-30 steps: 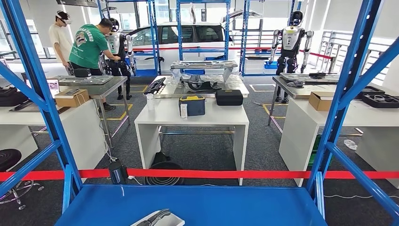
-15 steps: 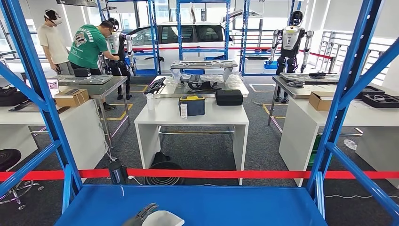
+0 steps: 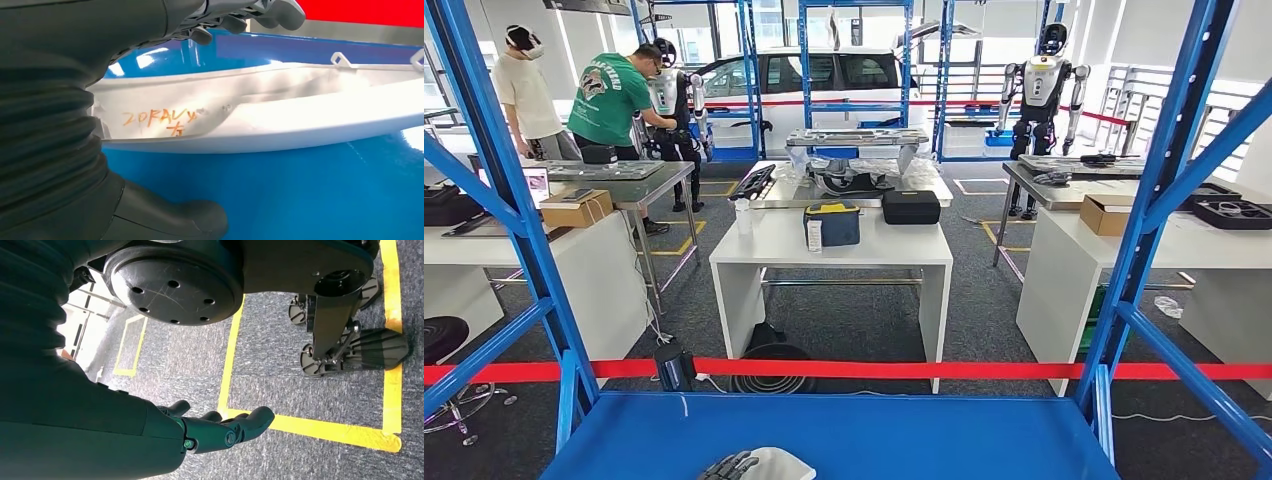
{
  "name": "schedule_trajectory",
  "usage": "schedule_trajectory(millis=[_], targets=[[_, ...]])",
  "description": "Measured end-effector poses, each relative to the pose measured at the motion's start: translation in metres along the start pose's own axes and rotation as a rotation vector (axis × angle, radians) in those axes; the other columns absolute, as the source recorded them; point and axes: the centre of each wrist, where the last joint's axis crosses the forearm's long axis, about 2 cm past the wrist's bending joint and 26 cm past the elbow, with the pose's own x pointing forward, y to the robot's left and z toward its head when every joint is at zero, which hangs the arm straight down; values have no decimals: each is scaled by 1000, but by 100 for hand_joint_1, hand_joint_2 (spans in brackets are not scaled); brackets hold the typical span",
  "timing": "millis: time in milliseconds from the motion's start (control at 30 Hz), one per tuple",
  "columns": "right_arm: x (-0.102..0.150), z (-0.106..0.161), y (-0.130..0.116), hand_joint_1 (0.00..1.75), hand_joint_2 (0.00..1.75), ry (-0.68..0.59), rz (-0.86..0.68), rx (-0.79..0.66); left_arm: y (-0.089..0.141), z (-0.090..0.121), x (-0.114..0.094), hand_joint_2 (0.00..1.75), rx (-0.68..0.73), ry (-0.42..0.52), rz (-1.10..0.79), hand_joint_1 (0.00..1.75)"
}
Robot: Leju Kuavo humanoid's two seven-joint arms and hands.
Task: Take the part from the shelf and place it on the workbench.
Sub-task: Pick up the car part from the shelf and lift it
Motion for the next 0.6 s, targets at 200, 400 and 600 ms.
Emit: schedule_trajectory(millis=[200, 400, 600], targets=[[0, 0, 0, 0, 175, 0, -2, 1, 2, -1, 1, 175, -54, 54, -106, 137], [0, 0, 0, 0, 175, 2, -7, 1, 0, -2, 1, 175, -113, 70, -161, 175], [0, 0, 0, 0, 175, 2, -14, -1, -2, -3, 3, 175, -126, 66, -166, 175]])
